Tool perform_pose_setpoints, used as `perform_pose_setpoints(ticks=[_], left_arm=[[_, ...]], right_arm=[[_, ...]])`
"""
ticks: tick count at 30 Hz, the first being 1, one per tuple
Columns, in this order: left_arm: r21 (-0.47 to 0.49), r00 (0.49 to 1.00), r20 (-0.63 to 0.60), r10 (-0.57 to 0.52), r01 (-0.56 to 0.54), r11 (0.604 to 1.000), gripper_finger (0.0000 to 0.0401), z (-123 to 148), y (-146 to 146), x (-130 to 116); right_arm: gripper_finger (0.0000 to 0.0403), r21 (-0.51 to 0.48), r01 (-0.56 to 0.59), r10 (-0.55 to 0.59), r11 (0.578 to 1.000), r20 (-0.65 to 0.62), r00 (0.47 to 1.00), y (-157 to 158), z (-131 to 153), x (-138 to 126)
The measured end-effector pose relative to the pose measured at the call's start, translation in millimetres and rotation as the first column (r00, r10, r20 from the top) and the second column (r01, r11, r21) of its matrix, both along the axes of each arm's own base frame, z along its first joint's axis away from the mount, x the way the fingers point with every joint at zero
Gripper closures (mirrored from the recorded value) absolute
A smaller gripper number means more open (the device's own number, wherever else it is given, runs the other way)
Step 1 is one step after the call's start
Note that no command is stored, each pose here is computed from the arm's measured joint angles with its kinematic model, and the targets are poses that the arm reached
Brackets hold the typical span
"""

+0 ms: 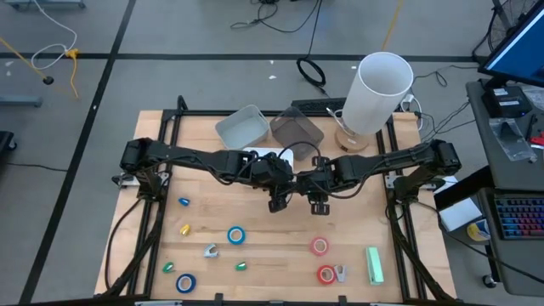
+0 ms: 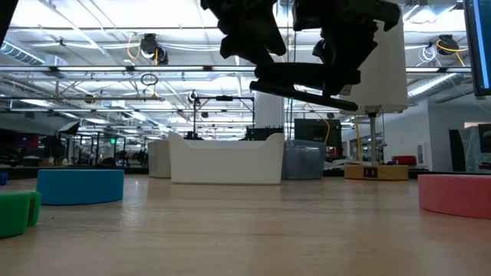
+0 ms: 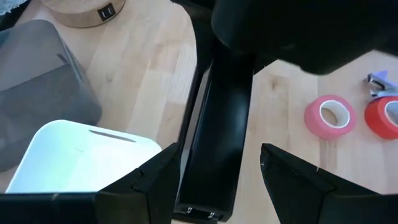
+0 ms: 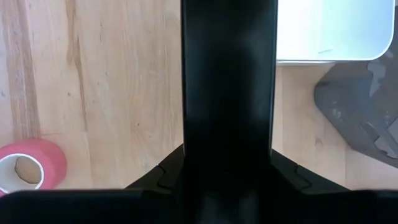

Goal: Pick and place Stapler, Stapler remover, tape
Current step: Put the large black stapler into the gray bin

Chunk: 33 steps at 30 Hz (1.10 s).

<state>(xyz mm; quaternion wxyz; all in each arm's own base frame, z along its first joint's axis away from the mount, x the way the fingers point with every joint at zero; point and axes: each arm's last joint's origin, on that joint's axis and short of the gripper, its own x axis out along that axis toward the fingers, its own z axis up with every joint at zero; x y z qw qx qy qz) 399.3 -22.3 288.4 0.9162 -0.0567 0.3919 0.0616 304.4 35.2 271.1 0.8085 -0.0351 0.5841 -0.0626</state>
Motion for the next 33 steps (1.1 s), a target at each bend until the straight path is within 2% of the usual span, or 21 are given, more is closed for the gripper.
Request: perform_pose_setpoints(ticks=[10, 17, 21, 24, 33], left_arm=[[0.044, 0.999, -0.009, -0.048, 0.048, 0.998, 0.0183, -0.1, -1.2, -0.4], [0.094, 1.000, -0.005, 0.005, -0.004, 0.996, 0.0183, 0.2, 0.6, -0.5], [0.083, 1.000, -0.003, 0.000, 0.001, 0.997, 0.0181, 0.5, 0.3, -0.5], [0.062, 1.000, -0.003, -0.004, 0.004, 0.998, 0.0167, 0.4, -0.2, -0.5], [0.060, 1.000, -0.002, -0.002, 0.002, 0.998, 0.0093, 0.4, -0.2, -0.5]], right_arm=[[0.0280, -0.006, -0.007, 0.007, 1.000, 0.000, 1.000, 0.4, 0.0, 0.0], [0.0280, -0.004, -0.012, 0.012, 1.000, 0.010, 1.000, 2.1, 0.3, 0.8], [0.0280, -0.004, -0.012, 0.012, 1.000, 0.017, 1.000, 2.2, 0.5, 1.4], [0.0280, -0.003, -0.012, 0.012, 1.000, 0.018, 1.000, 2.2, 0.6, 1.4], [0.0280, -0.005, -0.004, 0.005, 1.000, 0.020, 1.000, 2.1, 0.6, 1.5]])
